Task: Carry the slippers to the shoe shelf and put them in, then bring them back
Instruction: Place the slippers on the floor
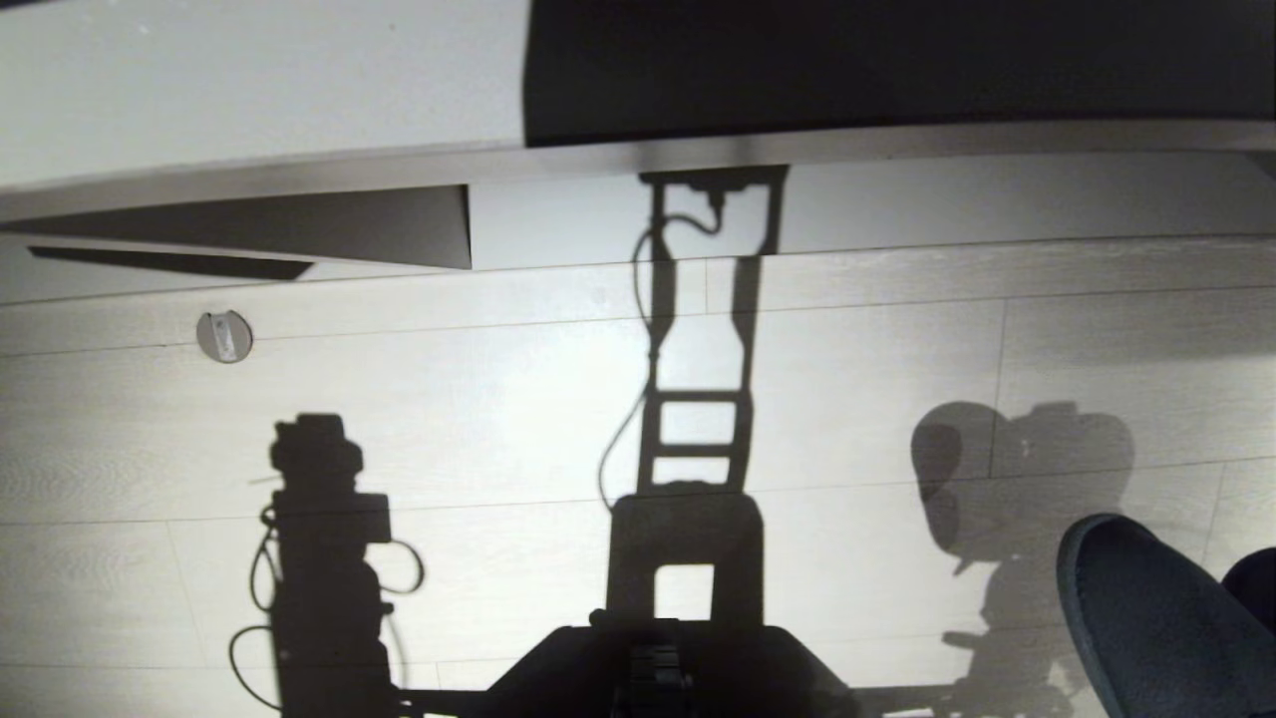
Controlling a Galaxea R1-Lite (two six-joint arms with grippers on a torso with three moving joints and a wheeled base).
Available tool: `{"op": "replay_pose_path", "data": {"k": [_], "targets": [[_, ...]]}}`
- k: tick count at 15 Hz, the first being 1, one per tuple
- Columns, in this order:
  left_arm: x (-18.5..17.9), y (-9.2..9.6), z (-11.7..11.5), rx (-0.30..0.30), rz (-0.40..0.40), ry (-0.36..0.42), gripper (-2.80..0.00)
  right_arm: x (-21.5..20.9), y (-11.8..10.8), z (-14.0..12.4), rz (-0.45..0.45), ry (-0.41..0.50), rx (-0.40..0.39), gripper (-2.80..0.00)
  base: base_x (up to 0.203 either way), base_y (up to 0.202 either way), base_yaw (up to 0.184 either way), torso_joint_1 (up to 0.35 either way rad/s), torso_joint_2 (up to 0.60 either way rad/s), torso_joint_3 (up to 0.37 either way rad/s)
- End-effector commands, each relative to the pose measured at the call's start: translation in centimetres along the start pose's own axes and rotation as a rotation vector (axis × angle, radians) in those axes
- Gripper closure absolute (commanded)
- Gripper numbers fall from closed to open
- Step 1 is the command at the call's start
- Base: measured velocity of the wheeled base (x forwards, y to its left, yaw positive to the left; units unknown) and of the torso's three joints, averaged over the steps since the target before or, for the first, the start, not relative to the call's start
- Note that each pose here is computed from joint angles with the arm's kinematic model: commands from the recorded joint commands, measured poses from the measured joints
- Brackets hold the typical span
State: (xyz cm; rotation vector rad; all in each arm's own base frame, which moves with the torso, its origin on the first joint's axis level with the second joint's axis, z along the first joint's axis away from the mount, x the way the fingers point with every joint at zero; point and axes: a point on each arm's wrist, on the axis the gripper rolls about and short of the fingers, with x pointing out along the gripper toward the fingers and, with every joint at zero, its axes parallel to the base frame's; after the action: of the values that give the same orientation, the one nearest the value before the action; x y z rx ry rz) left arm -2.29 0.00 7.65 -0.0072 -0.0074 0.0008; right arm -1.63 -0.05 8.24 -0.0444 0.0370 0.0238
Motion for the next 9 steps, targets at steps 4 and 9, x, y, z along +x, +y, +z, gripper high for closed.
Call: {"op": "replay_pose_path", "data": {"k": [4, 9], "targets": [[0.0, 0.0, 0.0, 0.0, 0.001, 0.0, 0.0, -0.61, 0.04, -0.84, -0.003, -0.028, 0.01, 0.0, 0.0, 0.0, 0.0, 0.0, 0.0, 0.0], [0.01, 0.0, 0.0, 0.0, 0.001, 0.001, 0.0, -0.61, 0.04, -0.84, -0.002, -0.028, 0.024, 0.0, 0.0, 0.0, 0.0, 0.0, 0.0, 0.0]]}}
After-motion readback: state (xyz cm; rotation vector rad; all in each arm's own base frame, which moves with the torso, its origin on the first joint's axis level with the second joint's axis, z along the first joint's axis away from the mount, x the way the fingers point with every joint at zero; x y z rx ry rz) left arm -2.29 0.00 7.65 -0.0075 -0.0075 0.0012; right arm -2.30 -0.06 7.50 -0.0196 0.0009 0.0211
